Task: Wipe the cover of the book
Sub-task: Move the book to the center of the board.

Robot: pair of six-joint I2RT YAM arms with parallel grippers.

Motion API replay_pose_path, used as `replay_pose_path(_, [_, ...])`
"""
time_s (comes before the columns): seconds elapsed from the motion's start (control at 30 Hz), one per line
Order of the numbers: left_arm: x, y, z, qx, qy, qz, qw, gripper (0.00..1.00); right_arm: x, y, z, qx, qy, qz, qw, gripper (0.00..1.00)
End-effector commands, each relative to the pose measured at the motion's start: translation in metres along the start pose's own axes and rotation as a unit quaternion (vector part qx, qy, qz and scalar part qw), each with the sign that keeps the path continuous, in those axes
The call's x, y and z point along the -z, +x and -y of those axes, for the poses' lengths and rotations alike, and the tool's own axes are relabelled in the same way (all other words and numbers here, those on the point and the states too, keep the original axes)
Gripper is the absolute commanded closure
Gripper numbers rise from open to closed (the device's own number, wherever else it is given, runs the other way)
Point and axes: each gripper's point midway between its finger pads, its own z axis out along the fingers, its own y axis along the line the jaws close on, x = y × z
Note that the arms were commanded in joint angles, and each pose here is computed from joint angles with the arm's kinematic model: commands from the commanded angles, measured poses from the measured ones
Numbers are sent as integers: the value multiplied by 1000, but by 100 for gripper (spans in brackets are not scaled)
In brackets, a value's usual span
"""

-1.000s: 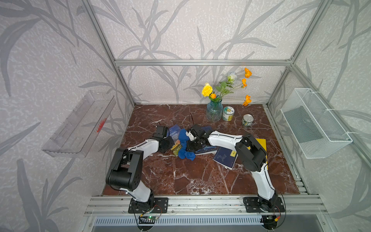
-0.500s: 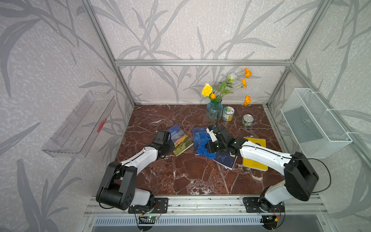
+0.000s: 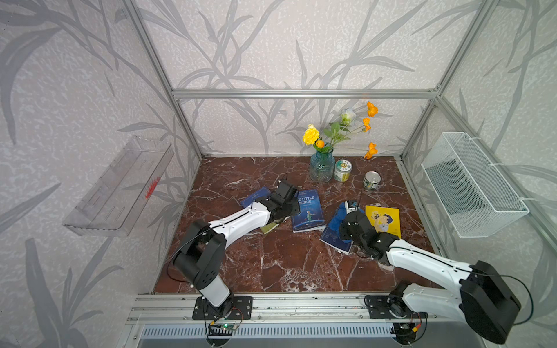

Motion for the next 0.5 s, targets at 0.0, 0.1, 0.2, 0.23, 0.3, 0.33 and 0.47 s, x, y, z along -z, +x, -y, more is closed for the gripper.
replay_pose_path(0.0, [-23,9,25,-12,-11,-35,999,75,7,-15,21,-19,51,17,998,87])
replay_pose_path(0.1, [-45,11,52,-27,-16,-56,998,75,1,-5,33,-25,62,-9,998,87])
replay_pose_path(0.2, [-65,16,77,-34,-6,-78,996,74,-2,7,56,-43,115,0,992,87])
replay_pose_path(0.23, [-71,18,85,-36,-2,-85,996,74,-3,7,60,-52,115,12,992,87])
replay_pose_path(0.3, [-83,24,97,-40,1,-101,994,75,2,1,71,-81,122,23,989,87])
replay_pose_path(0.33, [-88,27,104,-42,4,-108,993,75,3,1,73,-88,118,35,988,87])
replay_pose_path(0.47, [-109,43,121,-49,7,-130,990,75,12,-7,81,-115,117,83,983,87])
